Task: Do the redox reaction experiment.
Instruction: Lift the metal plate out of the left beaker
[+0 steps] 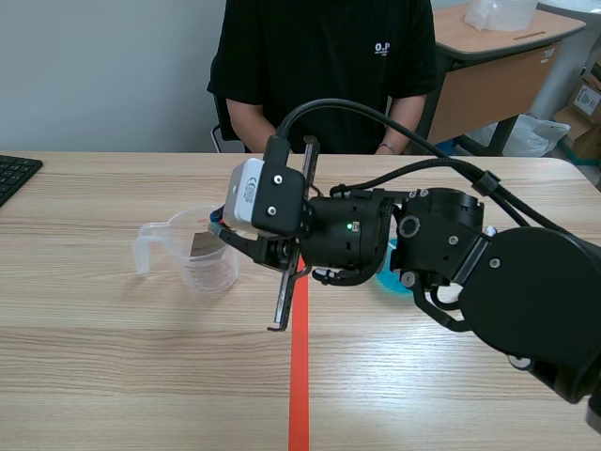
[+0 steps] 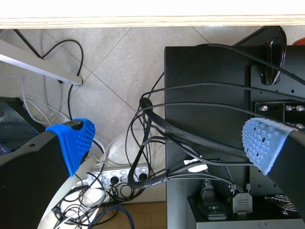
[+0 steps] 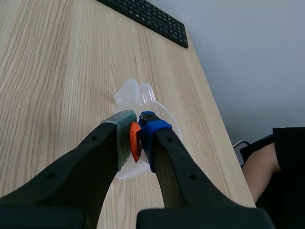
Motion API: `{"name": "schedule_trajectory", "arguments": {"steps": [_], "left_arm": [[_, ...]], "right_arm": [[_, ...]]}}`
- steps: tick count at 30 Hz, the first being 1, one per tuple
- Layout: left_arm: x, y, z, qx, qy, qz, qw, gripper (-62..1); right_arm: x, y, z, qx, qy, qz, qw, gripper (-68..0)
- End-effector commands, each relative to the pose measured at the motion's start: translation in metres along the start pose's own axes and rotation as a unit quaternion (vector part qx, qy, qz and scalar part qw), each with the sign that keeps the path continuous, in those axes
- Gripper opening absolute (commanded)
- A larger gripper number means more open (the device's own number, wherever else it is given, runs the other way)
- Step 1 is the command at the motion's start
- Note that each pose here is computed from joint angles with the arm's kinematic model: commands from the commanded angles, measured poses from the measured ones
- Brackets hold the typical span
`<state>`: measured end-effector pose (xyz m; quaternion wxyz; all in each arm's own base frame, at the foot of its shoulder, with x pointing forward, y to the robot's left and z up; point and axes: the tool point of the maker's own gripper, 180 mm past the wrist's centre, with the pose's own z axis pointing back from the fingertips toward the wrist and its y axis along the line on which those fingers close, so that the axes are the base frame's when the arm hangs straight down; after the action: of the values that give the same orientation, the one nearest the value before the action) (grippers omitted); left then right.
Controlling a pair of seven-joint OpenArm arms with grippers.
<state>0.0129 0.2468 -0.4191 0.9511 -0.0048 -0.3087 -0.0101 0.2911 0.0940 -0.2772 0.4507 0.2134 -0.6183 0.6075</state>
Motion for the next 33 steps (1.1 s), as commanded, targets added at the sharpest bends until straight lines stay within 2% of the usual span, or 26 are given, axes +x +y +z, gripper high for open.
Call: {"name": "schedule_trajectory", "arguments": {"steps": [1,7,11,18,26,33], "left_arm": [[0.006,0.001,0.001,-0.001,-0.009,-0.001,1.0,1.4],[0.006,0.001,0.001,-0.001,-0.009,-0.001,1.0,1.4],[0.006,0.001,0.001,-0.001,-0.009,-0.001,1.0,1.4],[0.006,0.001,0.001,-0.001,-0.01,-0.001,0.9999,1.4],[0.005,0.001,0.001,-0.001,-0.007,-0.001,1.0,1.4],[0.005,0.001,0.001,-0.001,-0.007,-0.001,1.0,1.4]], "right_arm": [[0.008,-0.012,0.001,-0.01,-0.013,0.012,0.9998,-66.0],[0.019,-0.012,0.001,-0.007,-0.036,0.01,0.9993,-66.0],[0.03,-0.019,0.0,-0.019,-0.053,0.0,0.9984,-66.0],[0.053,-0.029,-0.004,-0.025,-0.057,-0.02,0.9979,-66.0],[0.079,-0.054,0.0,-0.05,-0.059,-0.047,0.9959,-66.0],[0.101,-0.082,0.015,-0.074,-0.056,-0.057,0.994,-66.0]]}}
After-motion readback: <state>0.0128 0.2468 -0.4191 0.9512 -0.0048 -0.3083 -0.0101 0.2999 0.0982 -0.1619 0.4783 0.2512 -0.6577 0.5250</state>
